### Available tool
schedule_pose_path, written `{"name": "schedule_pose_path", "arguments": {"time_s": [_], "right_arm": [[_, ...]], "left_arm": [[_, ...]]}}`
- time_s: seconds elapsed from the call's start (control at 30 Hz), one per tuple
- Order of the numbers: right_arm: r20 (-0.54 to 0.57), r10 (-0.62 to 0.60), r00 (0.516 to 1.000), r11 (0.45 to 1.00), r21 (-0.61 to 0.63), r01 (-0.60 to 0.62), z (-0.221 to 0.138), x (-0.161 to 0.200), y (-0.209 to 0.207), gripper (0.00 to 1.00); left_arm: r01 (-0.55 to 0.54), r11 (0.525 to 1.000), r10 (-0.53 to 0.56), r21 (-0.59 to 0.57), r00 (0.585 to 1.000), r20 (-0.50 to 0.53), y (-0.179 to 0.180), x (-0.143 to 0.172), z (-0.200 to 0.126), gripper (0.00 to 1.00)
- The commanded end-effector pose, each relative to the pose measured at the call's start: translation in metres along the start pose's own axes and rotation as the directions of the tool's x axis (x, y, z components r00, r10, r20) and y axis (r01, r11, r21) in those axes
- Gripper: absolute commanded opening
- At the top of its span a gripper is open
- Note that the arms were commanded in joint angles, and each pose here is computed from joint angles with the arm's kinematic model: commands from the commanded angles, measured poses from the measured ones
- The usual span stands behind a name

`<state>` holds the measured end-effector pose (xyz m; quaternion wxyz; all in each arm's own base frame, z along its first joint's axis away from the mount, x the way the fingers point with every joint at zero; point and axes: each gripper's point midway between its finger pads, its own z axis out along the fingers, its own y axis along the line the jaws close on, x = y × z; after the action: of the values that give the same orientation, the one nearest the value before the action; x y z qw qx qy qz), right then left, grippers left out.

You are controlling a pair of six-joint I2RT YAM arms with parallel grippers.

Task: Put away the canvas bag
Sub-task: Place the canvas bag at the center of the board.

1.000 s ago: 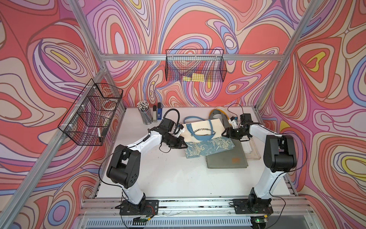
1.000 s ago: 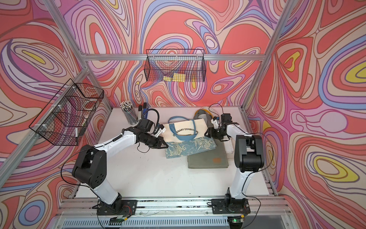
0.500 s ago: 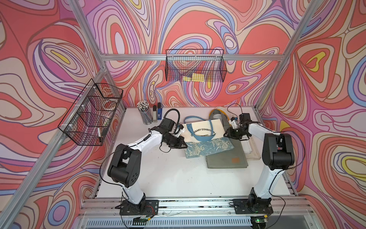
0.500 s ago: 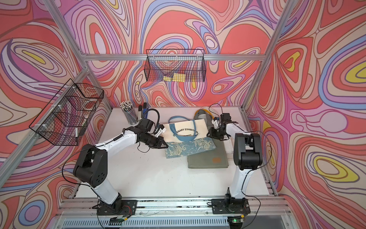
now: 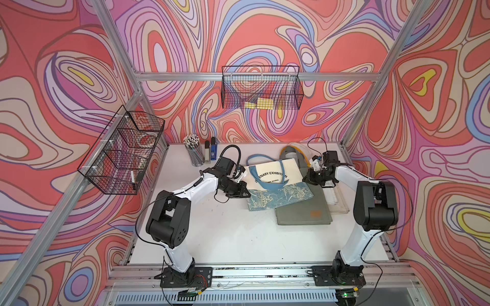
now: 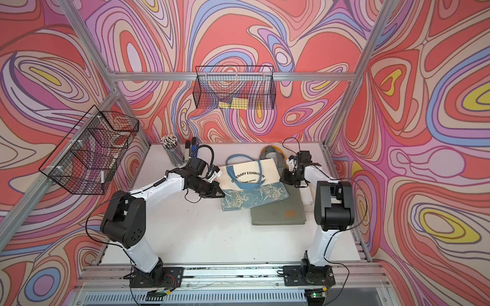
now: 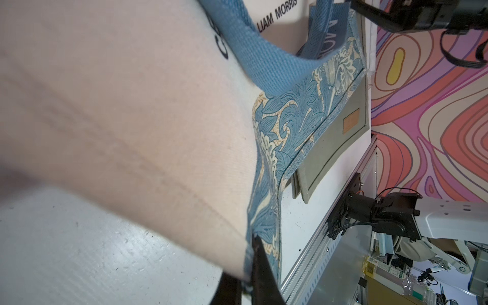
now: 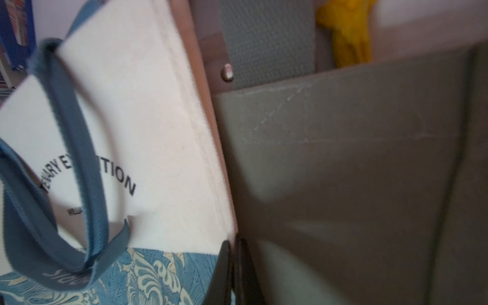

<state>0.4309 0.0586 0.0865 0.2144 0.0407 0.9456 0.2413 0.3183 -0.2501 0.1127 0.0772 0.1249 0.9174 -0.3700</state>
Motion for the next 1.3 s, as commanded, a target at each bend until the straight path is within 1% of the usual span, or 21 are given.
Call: {"name": "schedule_pose_path", "arguments": {"time_s": [0.0, 0.07, 0.23, 0.43, 0.57, 0.63, 0.7, 0.77, 0.83, 0.9, 0.97, 1.07, 1.13, 1.17, 1.27], "right_arm": [[0.142, -0.039, 0.989, 0.994, -0.097, 0.053, -0.045, -0.025, 0.044, 0.0], [0.177, -0.051, 0.983, 0.993, -0.092, 0.068, -0.063, -0.029, 0.053, 0.0], [0.184, -0.08, 0.98, 0.996, -0.023, 0.086, -0.097, -0.022, 0.05, 0.0], [0.208, -0.03, 0.978, 0.998, 0.064, 0.016, -0.127, -0.001, 0.013, 0.0], [0.245, 0.029, 0.969, 0.992, 0.113, -0.058, -0.141, 0.011, -0.026, 0.0], [0.25, 0.058, 0.966, 0.987, 0.132, -0.094, -0.14, 0.015, -0.046, 0.0], [0.244, 0.065, 0.967, 0.983, 0.151, -0.104, -0.132, 0.017, -0.061, 0.0], [0.238, 0.073, 0.968, 0.981, 0.156, -0.112, -0.12, 0.014, -0.072, 0.0], [0.216, 0.108, 0.97, 0.979, 0.149, -0.142, -0.107, 0.011, -0.081, 0.0], [0.197, 0.14, 0.97, 0.974, 0.15, -0.171, -0.097, 0.01, -0.089, 0.0], [0.194, 0.151, 0.969, 0.965, 0.183, -0.187, -0.09, 0.014, -0.1, 0.0], [0.178, 0.157, 0.971, 0.956, 0.219, -0.194, -0.08, 0.02, -0.113, 0.0], [0.184, 0.158, 0.97, 0.956, 0.217, -0.197, -0.083, 0.017, -0.111, 0.0], [0.202, 0.151, 0.968, 0.958, 0.211, -0.193, -0.088, 0.013, -0.107, 0.0], [0.284, 0.101, 0.953, 0.963, 0.214, -0.165, -0.119, -0.006, -0.091, 0.0]], "left_arm": [[-0.066, 0.997, 0.062, 0.038, 0.994, 0.085, -0.029, -0.016, -0.018, 0.0], [-0.087, 0.995, 0.081, 0.052, 0.991, 0.106, -0.041, -0.019, -0.021, 0.0], [-0.162, 0.983, 0.152, 0.082, 0.981, 0.118, -0.081, -0.023, -0.019, 0.0], [-0.181, 0.972, 0.168, 0.152, 0.981, 0.096, -0.119, -0.027, 0.006, 0.0], [-0.149, 0.974, 0.138, 0.17, 0.988, 0.073, -0.118, -0.03, 0.032, 0.0], [-0.13, 0.976, 0.122, 0.173, 0.991, 0.06, -0.117, -0.034, 0.044, 0.0], [-0.121, 0.979, 0.114, 0.164, 0.992, 0.052, -0.115, -0.038, 0.057, 0.0], [-0.102, 0.981, 0.096, 0.166, 0.995, 0.042, -0.111, -0.043, 0.074, 0.0], [-0.075, 0.985, 0.072, 0.154, 0.997, 0.027, -0.103, -0.047, 0.088, 0.0], [-0.054, 0.991, 0.052, 0.122, 0.998, 0.019, -0.092, -0.05, 0.098, 0.0], [-0.039, 0.993, 0.037, 0.111, 0.999, 0.014, -0.088, -0.053, 0.104, 0.0], [-0.025, 0.995, 0.025, 0.1, 1.0, 0.009, -0.085, -0.055, 0.108, 0.0], [-0.038, 0.993, 0.037, 0.109, 0.999, 0.013, -0.092, -0.058, 0.103, 0.0], [-0.046, 0.992, 0.044, 0.113, 0.999, 0.02, -0.097, -0.059, 0.1, 0.0], [-0.091, 0.988, 0.085, 0.127, 0.995, 0.053, -0.116, -0.061, 0.08, 0.0]]}}
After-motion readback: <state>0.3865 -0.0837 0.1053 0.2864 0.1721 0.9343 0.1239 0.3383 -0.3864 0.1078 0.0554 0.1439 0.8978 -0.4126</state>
